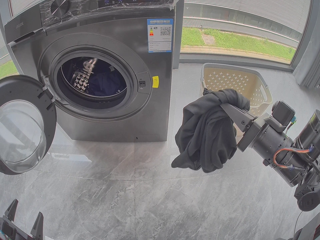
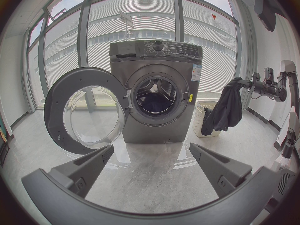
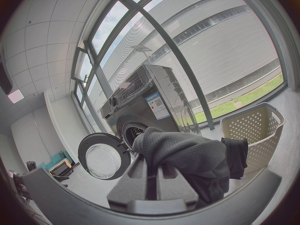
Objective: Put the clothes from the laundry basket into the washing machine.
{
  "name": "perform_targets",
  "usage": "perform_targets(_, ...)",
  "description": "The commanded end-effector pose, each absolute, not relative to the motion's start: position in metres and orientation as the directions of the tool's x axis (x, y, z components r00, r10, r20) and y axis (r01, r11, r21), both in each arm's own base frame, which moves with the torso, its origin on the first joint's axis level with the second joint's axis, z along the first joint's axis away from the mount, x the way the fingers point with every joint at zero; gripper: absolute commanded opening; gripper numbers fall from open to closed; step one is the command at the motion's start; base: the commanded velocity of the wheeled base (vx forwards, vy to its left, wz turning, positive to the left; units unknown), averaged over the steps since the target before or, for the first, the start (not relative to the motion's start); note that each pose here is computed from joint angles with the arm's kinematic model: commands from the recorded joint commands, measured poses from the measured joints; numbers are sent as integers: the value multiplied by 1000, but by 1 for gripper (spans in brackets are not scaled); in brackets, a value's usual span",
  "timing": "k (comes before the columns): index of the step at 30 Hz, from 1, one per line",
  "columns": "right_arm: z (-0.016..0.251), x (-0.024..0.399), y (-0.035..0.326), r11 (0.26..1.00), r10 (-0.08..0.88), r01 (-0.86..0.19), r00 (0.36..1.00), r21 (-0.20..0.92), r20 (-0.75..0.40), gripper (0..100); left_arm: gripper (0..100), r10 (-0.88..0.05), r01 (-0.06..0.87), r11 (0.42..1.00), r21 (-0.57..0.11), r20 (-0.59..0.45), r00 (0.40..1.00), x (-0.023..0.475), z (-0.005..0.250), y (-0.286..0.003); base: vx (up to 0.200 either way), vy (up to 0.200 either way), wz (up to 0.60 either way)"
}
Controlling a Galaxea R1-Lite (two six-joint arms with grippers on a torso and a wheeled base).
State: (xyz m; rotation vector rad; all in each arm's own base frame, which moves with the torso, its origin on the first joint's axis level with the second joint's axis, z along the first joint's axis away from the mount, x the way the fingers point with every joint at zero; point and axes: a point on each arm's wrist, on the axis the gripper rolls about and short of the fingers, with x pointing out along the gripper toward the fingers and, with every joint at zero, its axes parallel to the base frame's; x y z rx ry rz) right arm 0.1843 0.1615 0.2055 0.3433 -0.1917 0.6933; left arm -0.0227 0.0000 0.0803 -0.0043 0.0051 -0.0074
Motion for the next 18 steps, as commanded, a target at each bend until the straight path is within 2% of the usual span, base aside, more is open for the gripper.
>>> perform_targets(1,206,185,161,716,590,-653,755,246,287,0,100,-9,9,1000,-5,-9,1000,-22,76,0,0,200,0)
perform_targets(18,206,186,159,725,581,-644,762,246,285,0,100,-8,8,1000,-6,-9,1000,-22,76,0,0,200,0)
